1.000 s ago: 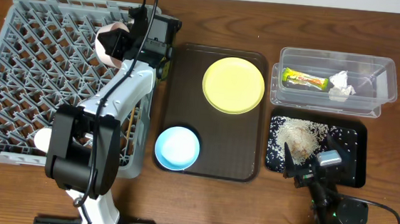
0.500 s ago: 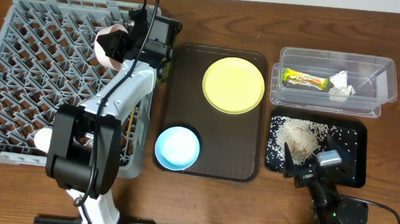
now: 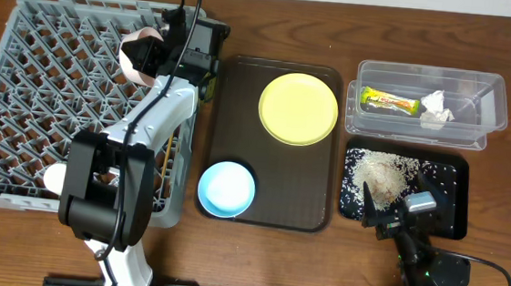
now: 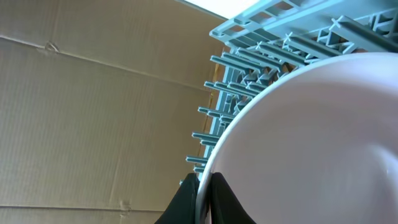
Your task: Sort waste into correct bins and load items into the dishwasher
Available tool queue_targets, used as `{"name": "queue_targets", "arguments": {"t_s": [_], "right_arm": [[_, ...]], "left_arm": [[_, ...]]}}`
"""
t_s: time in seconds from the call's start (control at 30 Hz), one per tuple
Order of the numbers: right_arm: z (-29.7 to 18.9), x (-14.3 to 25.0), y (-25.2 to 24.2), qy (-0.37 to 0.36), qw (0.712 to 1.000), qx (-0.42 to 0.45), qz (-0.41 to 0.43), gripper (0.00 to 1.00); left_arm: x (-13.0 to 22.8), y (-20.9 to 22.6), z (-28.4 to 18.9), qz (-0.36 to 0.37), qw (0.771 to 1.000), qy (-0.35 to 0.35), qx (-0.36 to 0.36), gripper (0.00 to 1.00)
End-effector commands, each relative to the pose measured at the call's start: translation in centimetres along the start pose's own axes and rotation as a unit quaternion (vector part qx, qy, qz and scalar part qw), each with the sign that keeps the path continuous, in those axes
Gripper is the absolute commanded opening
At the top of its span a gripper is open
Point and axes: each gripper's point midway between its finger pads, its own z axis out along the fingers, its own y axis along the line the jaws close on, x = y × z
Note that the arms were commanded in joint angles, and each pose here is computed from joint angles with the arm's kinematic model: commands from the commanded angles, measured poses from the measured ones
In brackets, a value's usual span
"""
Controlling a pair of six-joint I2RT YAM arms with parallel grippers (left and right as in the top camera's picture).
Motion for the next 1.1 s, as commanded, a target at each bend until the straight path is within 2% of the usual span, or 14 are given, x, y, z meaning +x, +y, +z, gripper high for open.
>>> {"name": "queue_targets", "arguments": {"t_s": [0.0, 0.27, 0.53, 0.83, 1.07], "right_arm": [[0.0, 0.1, 0.0, -0.001, 1.0, 0.0, 0.006, 0.99], [0.0, 0.1, 0.0, -0.001, 1.0, 0.0, 0.006, 0.99], [0.0, 0.1, 0.0, -0.001, 1.0, 0.0, 0.006, 0.99], [0.0, 0.1, 0.0, -0.001, 1.0, 0.0, 0.006, 0.99], [0.0, 0.1, 0.0, -0.001, 1.0, 0.0, 0.006, 0.99]], "left_arm": [[0.8, -0.6, 0.8, 0.019, 1.0, 0.011, -0.004, 0.08], [-0.1, 1.2, 0.6, 0.023, 0.999, 0.011, -0.047, 0.08], [-0.3, 0.4, -0.4, 0.033, 0.999, 0.0, -0.04, 0.08], [1.4, -1.8, -1.6, 0.039, 0.999, 0.0, -0.013, 0.08], [0.5, -3.0, -4.1, 0.048, 0.998, -0.029, -0.002, 0.11]]}}
